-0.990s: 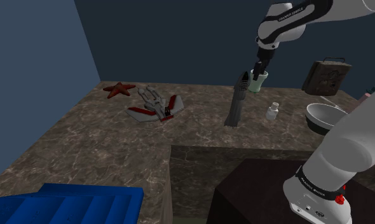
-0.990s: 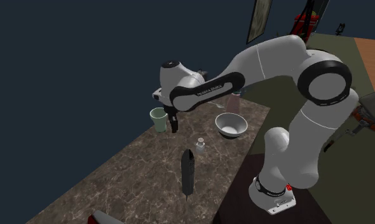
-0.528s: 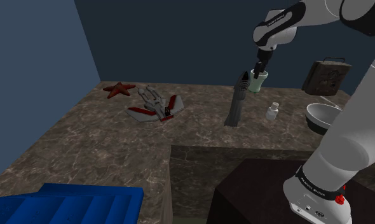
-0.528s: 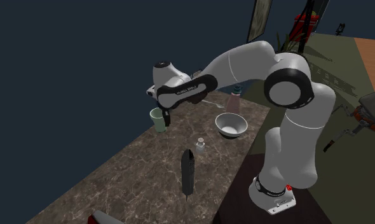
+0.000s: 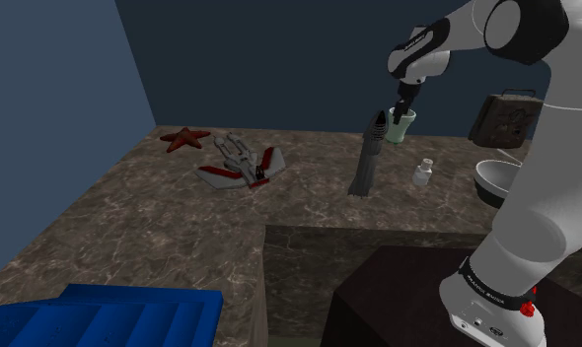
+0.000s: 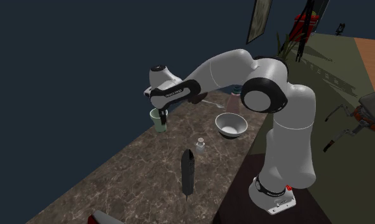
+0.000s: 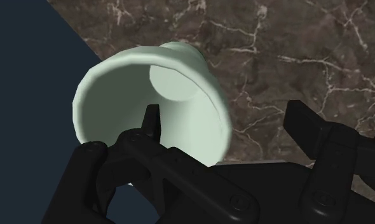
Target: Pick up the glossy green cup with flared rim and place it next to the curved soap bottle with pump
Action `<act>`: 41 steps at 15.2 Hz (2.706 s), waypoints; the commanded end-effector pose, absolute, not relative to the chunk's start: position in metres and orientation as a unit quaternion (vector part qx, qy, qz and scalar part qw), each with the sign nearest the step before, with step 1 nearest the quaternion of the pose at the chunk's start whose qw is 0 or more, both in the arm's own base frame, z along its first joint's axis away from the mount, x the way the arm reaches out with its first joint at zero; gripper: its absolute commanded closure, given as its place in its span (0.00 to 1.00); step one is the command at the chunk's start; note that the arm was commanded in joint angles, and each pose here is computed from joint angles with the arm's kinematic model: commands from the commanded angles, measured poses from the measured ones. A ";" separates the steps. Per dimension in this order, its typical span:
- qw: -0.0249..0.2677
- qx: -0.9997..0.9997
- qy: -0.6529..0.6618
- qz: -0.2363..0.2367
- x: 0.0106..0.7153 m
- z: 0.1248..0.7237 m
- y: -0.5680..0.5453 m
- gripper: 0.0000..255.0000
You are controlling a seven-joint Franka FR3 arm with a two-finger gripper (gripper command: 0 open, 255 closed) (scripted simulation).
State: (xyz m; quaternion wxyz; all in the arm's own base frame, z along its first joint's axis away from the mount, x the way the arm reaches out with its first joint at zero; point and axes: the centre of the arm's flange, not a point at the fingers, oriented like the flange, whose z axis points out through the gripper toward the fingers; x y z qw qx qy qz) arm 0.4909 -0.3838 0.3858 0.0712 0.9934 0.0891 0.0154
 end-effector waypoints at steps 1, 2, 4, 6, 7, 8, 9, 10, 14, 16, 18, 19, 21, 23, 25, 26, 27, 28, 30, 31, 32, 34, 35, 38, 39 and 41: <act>0.071 0.993 0.089 0.016 0.493 0.375 -0.386 0.00; 0.071 0.993 0.089 0.016 0.493 0.370 -0.387 0.00; 0.071 0.993 0.089 0.016 0.494 0.362 -0.388 0.00; 0.071 0.993 0.089 0.016 0.494 0.362 -0.388 0.00; 0.071 0.993 0.089 0.016 0.494 0.362 -0.388 0.00; 0.071 0.993 0.089 0.016 0.494 0.362 -0.388 0.00; 0.071 0.993 0.089 0.016 0.494 0.362 -0.388 0.00; 0.071 0.993 0.089 0.016 0.494 0.362 -0.388 0.00; 0.071 0.993 0.089 0.016 0.494 0.362 -0.388 1.00; 0.071 0.993 0.089 0.016 0.494 0.362 -0.388 1.00; 0.071 0.993 0.089 0.016 0.494 0.362 -0.388 1.00; 0.071 0.993 0.089 0.016 0.494 0.362 -0.388 1.00; 0.071 0.993 0.089 0.016 0.494 0.362 -0.388 1.00; 0.071 0.993 0.089 0.016 0.494 0.372 -0.388 1.00; 0.071 0.993 0.089 0.016 0.494 0.383 -0.388 1.00; 0.071 0.993 0.089 0.016 0.494 0.388 -0.388 1.00; 0.071 0.993 0.089 0.016 0.494 0.394 -0.388 1.00; 0.071 0.993 0.089 0.016 0.494 0.399 -0.388 1.00; 0.071 0.993 0.089 0.016 0.494 0.409 -0.388 1.00; 0.071 0.993 0.089 0.016 0.494 0.415 -0.388 1.00; 0.071 0.993 0.089 0.016 0.494 0.420 -0.388 1.00; 0.071 0.993 0.089 0.016 0.494 0.430 -0.388 1.00; 0.071 0.993 0.089 0.016 0.494 0.436 -0.388 1.00; 0.071 0.993 0.089 0.016 0.494 0.452 -0.388 1.00; 0.071 0.993 0.089 0.016 0.494 0.457 -0.388 1.00; 0.071 0.993 0.089 0.016 0.494 0.467 -0.388 1.00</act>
